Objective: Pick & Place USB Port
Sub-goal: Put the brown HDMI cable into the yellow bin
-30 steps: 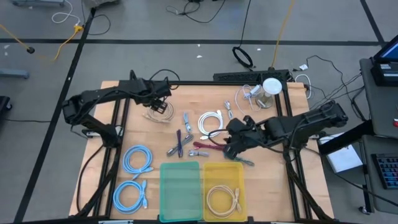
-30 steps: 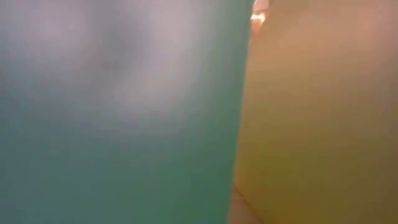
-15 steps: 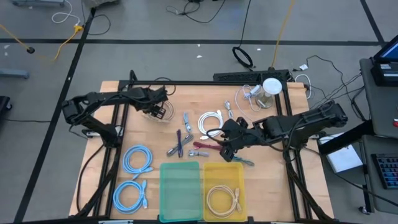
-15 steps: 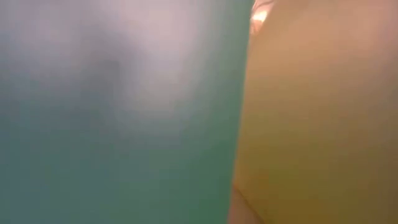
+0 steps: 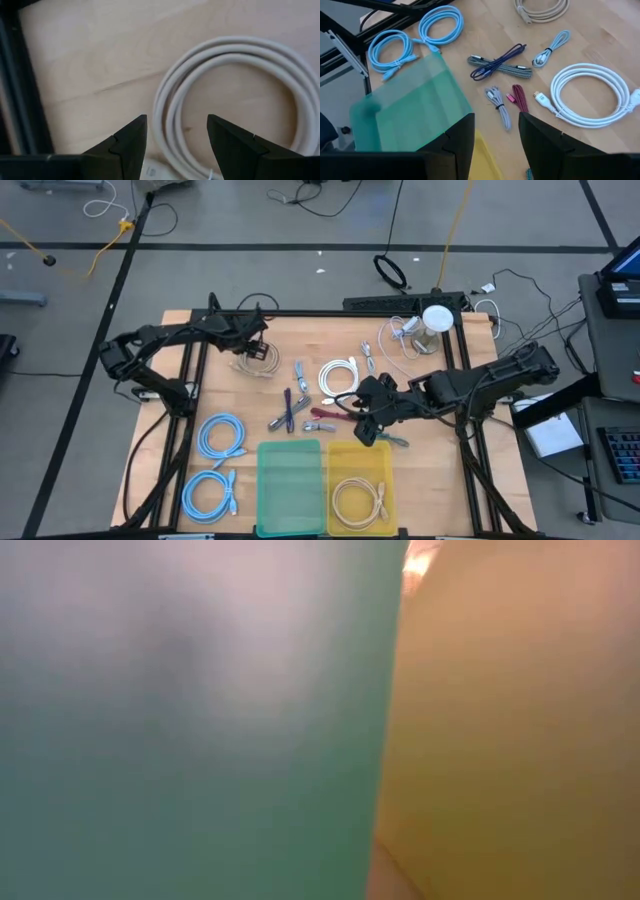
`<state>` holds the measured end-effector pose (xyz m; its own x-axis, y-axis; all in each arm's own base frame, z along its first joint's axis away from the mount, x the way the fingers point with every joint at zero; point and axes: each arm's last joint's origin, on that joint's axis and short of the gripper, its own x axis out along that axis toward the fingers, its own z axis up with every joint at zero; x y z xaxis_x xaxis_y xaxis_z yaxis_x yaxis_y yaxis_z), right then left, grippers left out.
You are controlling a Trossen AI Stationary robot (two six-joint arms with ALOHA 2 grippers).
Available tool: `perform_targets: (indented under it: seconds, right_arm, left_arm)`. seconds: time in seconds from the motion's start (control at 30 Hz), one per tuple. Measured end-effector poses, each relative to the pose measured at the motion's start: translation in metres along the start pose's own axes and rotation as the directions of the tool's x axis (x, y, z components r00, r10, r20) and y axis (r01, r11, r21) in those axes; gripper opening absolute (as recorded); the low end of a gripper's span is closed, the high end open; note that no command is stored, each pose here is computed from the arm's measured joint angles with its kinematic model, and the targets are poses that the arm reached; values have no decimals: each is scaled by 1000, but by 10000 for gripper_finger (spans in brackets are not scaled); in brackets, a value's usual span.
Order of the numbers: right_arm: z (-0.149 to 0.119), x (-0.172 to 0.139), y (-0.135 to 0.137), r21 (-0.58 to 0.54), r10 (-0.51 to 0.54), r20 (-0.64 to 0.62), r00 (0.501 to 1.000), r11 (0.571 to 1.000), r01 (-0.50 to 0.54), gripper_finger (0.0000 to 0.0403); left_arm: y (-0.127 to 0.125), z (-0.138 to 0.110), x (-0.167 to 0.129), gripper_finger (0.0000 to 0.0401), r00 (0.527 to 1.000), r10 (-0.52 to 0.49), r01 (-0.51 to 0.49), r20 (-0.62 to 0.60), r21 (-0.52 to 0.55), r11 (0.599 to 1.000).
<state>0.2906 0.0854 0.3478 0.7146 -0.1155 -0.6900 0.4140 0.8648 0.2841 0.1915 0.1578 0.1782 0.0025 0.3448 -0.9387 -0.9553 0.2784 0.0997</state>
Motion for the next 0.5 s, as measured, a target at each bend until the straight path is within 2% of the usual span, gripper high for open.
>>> perform_targets:
  seconds: [0.17,0.5]
  right_arm:
    - [0,0,0,6,3,4,1000,1000,-3,148]
    - [0,-1,2,14,10,3,1000,1000,-10,148]
  left_arm:
    - [-2,2,12,211,999,2,-2,-36,-4,1000]
    - [-11,-2,49,211,986,113,-102,-125,96,990]
